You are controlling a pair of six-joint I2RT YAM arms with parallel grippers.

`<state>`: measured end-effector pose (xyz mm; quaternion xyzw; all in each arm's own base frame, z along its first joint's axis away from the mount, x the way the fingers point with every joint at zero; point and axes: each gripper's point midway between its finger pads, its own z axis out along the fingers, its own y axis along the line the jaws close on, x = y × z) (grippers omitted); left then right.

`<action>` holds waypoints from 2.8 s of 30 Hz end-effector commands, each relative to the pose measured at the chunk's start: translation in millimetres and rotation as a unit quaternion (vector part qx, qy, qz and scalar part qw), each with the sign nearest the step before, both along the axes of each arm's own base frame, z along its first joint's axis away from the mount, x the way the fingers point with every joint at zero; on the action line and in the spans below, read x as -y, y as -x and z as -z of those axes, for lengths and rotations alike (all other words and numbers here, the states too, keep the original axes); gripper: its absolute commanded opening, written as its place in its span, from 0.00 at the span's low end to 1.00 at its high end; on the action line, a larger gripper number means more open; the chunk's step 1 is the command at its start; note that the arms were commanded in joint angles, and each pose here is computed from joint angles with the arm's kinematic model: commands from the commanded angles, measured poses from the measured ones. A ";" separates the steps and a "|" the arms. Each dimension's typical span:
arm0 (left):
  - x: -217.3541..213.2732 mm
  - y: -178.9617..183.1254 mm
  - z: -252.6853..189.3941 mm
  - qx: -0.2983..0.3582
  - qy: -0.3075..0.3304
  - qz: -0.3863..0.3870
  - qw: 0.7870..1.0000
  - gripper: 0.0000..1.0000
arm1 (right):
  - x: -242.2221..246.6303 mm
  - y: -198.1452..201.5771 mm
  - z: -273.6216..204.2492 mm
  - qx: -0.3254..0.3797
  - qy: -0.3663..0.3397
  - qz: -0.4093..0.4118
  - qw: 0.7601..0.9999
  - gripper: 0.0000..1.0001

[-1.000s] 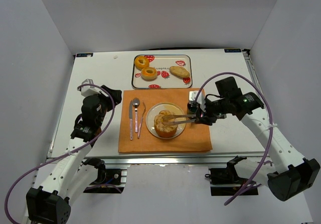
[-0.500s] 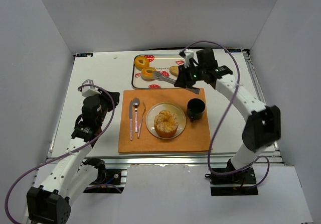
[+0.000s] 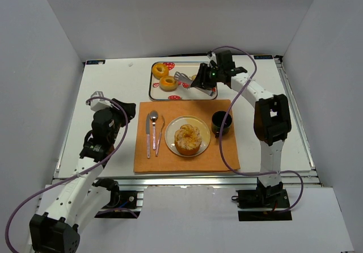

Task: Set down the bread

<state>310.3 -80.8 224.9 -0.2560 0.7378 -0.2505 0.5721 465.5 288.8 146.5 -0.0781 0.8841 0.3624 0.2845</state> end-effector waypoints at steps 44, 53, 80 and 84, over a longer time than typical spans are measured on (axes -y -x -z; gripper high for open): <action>-0.8 -3.1 -6.1 0.013 -0.003 -0.003 1.000 0.54 | 49.9 103.5 -105.5 0.180 -0.074 -0.281 0.940 0.00; 9.3 -5.5 -1.4 0.025 -0.001 0.025 0.999 0.43 | 101.4 218.5 -80.1 0.223 0.046 -0.355 0.907 0.00; 13.5 -1.5 3.3 0.027 0.009 0.036 0.999 0.47 | 122.3 240.9 -54.7 0.204 0.078 -0.336 0.916 0.45; 14.1 -3.2 4.2 0.025 0.007 0.037 0.999 0.47 | 121.4 239.2 -60.7 0.211 0.072 -0.331 0.917 0.49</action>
